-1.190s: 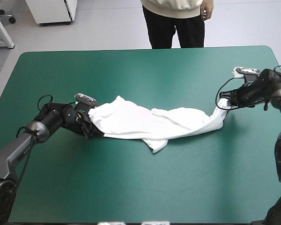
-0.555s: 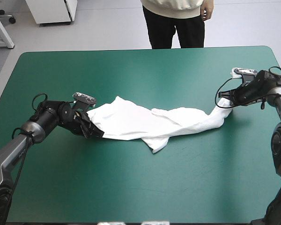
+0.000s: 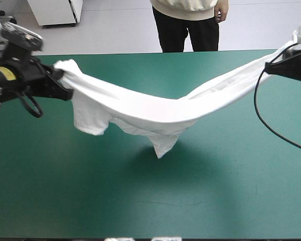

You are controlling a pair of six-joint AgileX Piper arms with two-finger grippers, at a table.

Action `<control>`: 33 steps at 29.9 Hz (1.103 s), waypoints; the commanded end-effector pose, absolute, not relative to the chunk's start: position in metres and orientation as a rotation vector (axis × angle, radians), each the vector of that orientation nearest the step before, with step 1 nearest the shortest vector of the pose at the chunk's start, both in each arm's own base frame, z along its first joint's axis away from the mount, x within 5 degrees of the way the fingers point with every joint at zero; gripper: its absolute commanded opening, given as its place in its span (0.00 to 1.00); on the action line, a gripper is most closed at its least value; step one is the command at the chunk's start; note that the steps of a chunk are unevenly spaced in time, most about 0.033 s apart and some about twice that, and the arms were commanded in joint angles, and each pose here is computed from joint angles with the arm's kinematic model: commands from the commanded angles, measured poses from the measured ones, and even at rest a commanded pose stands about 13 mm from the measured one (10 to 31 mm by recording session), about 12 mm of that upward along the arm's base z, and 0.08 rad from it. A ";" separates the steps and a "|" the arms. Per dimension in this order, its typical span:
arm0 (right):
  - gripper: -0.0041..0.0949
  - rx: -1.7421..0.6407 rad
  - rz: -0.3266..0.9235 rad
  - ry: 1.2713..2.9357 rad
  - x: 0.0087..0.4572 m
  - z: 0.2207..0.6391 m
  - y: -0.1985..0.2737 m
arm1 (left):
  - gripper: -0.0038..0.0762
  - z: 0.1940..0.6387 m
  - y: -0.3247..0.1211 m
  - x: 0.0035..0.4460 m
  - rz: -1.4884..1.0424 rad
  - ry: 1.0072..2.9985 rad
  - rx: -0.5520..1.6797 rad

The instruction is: Fold the cloth

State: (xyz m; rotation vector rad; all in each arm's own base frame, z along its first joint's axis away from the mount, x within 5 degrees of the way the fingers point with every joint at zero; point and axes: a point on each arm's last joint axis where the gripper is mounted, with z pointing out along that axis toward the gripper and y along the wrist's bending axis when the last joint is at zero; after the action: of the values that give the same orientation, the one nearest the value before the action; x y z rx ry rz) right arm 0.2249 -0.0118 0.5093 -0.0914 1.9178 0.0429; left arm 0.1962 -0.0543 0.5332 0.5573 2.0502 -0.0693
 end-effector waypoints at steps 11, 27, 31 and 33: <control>0.02 -0.125 -0.051 1.274 0.059 0.636 0.010 | 0.04 0.647 -0.024 0.109 0.005 1.444 0.320; 0.03 -0.160 0.017 1.505 0.039 0.604 0.018 | 0.04 0.599 -0.023 0.115 0.030 1.789 0.374; 0.02 -0.137 0.065 1.688 0.085 0.565 0.012 | 0.04 0.547 -0.038 0.169 0.009 2.000 0.431; 0.02 -0.117 0.086 1.800 0.115 0.537 0.007 | 0.04 0.512 -0.047 0.201 -0.004 2.109 0.458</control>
State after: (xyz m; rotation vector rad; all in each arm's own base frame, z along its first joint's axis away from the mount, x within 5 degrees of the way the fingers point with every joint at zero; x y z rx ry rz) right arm 0.0798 0.0137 0.5567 -0.1598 1.7606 0.0731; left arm 0.1711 -0.0380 0.5435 0.4453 2.0184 0.0246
